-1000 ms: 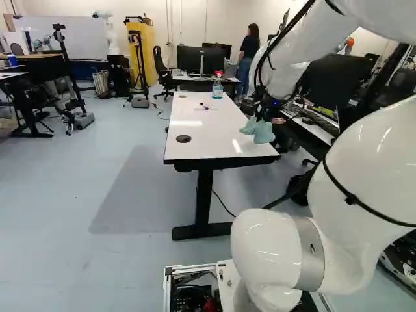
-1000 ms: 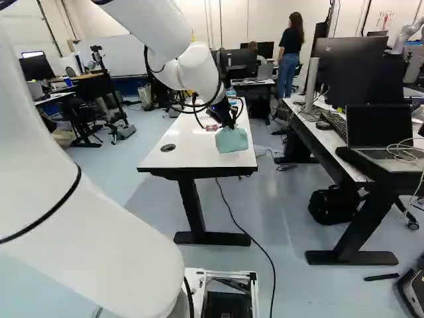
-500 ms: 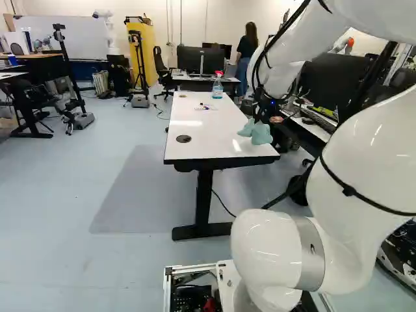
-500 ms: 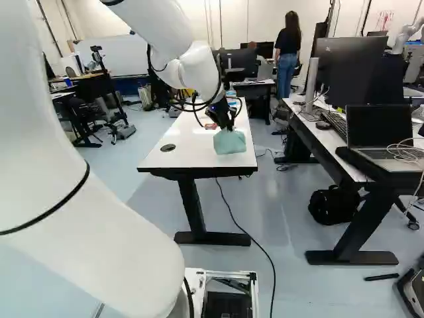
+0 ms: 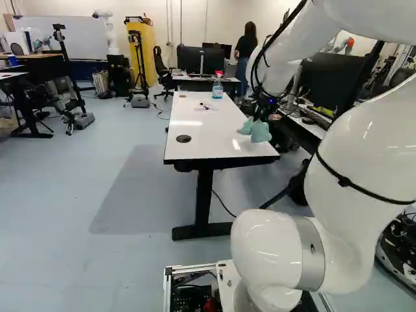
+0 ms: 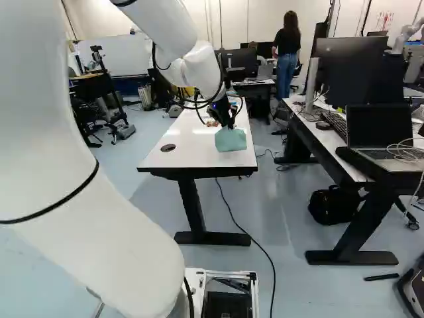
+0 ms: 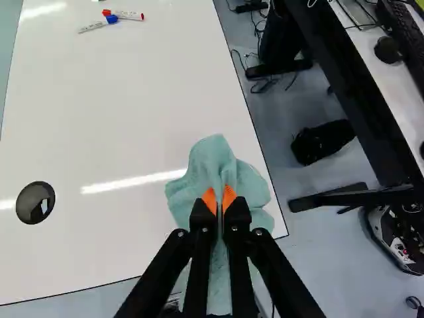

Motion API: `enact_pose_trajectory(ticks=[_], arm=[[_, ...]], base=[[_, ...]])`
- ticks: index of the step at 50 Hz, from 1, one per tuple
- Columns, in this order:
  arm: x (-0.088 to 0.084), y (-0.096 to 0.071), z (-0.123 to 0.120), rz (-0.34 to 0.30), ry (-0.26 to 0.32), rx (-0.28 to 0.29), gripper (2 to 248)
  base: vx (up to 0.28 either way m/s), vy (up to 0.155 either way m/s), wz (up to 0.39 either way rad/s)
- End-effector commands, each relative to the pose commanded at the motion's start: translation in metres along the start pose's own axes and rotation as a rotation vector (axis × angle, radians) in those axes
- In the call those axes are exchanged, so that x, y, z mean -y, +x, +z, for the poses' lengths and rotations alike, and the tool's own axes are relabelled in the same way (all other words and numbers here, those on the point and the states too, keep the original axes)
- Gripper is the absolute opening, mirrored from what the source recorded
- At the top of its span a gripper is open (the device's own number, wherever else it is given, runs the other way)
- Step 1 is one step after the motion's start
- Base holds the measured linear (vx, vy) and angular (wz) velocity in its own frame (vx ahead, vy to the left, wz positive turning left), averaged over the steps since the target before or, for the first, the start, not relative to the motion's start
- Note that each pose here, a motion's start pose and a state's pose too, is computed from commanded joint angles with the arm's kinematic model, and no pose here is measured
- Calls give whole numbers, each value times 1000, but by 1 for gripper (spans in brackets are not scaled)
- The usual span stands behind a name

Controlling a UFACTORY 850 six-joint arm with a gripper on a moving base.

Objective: Clean the table with the green towel

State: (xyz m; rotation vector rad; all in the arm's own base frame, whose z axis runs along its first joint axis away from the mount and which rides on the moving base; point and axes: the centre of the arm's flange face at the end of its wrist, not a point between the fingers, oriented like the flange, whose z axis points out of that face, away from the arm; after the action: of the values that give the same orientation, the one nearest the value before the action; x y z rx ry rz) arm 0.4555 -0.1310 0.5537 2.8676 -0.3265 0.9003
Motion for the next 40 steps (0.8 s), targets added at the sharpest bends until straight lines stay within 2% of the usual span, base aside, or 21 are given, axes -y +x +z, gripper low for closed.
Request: enact_pose_trajectory(ticks=[12,13,17,18,23,24,28,29,33,34,38,39,40], arm=[[-3,2,2,5,-3,0,30],[-3,2,2,5,-3,0,45],[-3,2,2,5,-3,0,45],[-3,2,2,5,-3,0,79],[-3,2,2,5,-3,0,79],[-3,2,2,5,-3,0,115],[-3,2,2,5,-3,0,115],[-3,2,2,5,-3,0,151],[-3,2,2,5,-3,0,151],[-3,2,2,5,-3,0,187],[-3,2,2,5,-3,0,187],[-3,2,2,5,-3,0,225],[-3,2,2,5,-3,0,225]], base=[[0,0,0],[0,0,0],[0,0,0],[0,0,0],[0,0,0],[0,0,0],[0,0,0],[0,0,0],[0,0,0],[0,0,0],[0,0,0],[0,0,0],[0,0,0]])
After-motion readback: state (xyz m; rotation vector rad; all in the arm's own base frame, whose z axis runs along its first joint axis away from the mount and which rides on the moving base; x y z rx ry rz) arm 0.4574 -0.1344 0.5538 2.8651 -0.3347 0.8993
